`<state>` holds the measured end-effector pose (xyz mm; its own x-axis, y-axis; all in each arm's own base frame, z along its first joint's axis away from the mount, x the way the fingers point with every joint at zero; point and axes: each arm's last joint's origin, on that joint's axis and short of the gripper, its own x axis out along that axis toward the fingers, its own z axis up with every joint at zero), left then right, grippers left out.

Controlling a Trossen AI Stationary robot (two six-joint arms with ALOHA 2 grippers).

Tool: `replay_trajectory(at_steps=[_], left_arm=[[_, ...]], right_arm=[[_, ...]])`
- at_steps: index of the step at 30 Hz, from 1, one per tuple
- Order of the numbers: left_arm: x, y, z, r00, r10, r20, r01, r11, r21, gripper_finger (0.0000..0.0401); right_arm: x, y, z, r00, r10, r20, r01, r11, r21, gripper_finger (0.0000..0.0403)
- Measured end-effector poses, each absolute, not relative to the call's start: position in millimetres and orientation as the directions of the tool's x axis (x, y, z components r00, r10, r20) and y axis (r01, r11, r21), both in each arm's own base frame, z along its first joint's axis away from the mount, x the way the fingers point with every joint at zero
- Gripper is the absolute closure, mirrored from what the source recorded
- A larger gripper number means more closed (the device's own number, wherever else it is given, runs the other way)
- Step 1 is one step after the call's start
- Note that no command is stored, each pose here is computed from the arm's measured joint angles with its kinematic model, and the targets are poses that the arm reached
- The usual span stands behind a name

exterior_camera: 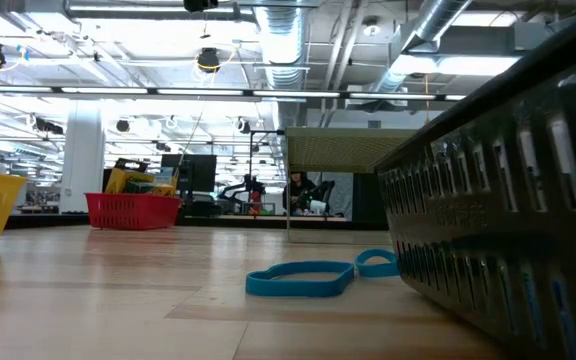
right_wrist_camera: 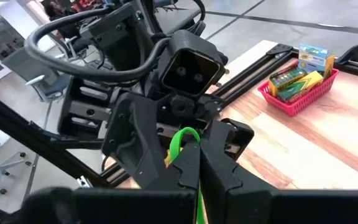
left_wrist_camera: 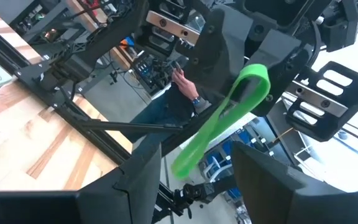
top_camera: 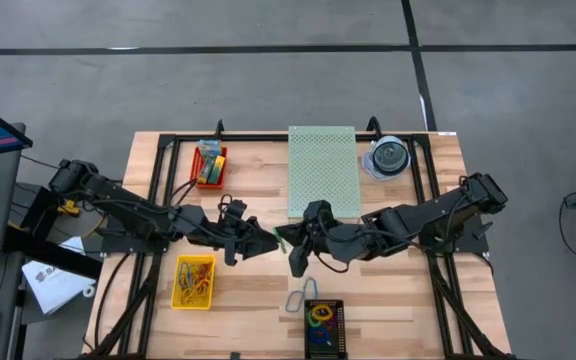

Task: Pick & Place Office Desk Supplies
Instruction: Put the green rubber band into the yellow bin

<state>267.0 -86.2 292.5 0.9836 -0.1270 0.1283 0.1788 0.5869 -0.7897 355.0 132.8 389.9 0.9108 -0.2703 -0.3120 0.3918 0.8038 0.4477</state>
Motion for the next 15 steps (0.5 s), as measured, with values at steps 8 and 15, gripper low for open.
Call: replay_trajectory(at_steps=[8, 15], left_arm=[[268.8, -80.5, 292.5, 0.987, -0.1, 0.128, 0.162, 0.591, -0.79, 0.021], [268.9, -79.7, 292.0, 0.99, -0.072, 0.123, 0.142, 0.592, -0.793, 0.0248]], right_arm=[[362.4, 122.3, 384.7, 0.91, -0.273, -0.312, 0.395, 0.798, 0.455, 0.0403], [364.3, 117.9, 384.8, 0.911, -0.267, -0.314, 0.392, 0.796, 0.461, 0.0403]])
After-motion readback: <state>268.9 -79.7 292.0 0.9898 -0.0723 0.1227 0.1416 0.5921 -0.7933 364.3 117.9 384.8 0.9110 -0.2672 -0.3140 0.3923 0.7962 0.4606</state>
